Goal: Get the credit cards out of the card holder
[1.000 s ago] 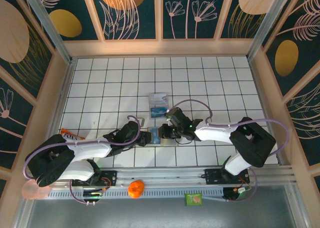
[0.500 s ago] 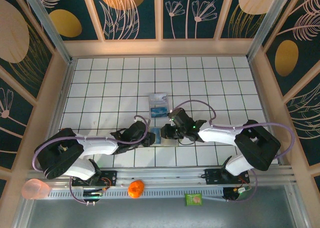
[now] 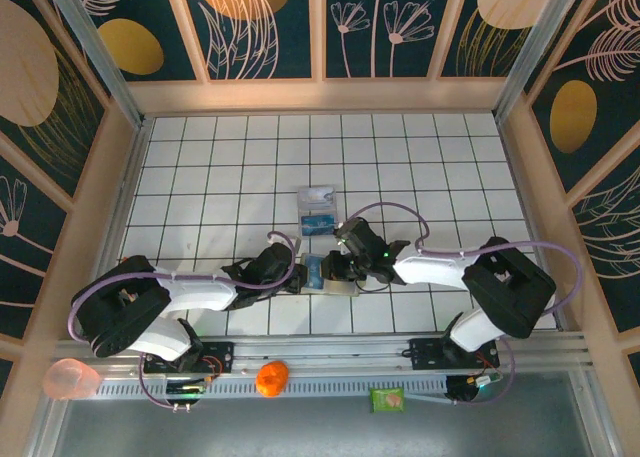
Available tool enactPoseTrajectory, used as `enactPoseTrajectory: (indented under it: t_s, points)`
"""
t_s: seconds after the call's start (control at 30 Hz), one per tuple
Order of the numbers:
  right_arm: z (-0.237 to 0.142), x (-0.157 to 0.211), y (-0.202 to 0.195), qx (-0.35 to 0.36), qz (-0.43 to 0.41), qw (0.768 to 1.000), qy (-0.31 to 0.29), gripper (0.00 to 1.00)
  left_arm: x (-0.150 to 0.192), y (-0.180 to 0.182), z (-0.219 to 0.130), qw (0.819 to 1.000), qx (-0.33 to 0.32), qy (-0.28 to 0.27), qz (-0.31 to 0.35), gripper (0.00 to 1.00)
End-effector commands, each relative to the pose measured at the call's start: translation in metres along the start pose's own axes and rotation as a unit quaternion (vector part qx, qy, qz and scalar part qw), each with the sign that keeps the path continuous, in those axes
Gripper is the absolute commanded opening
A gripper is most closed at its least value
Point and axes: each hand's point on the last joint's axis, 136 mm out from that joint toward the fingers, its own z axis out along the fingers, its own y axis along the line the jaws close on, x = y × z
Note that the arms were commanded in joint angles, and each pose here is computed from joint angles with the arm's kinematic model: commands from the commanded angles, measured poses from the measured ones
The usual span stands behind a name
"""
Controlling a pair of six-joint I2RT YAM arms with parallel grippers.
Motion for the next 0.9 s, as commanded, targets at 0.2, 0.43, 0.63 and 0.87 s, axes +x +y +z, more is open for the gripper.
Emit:
enactPoseTrajectory:
  t_s: [0.2,0.43,0.63,0.87]
  points:
    - [0.009,0.009,-0.010,-0.003,0.028,0.999,0.015,0.14,0.031,0.022,0.002,0.998,-0.032,0.052,-0.002,0.12]
    - [0.014,0.010,-0.018,0.013,0.041,0.999,0.018,0.14,0.031,0.021,0.001,0.998,-0.031,0.050,-0.003,0.13]
    - [0.011,0.010,-0.025,0.031,0.056,0.998,0.012,0.14,0.030,0.021,0.000,0.998,-0.029,0.049,-0.003,0.13]
    - [0.006,0.007,-0.024,0.017,0.074,0.997,0.000,0.14,0.030,0.020,0.001,0.998,-0.028,0.051,-0.002,0.11]
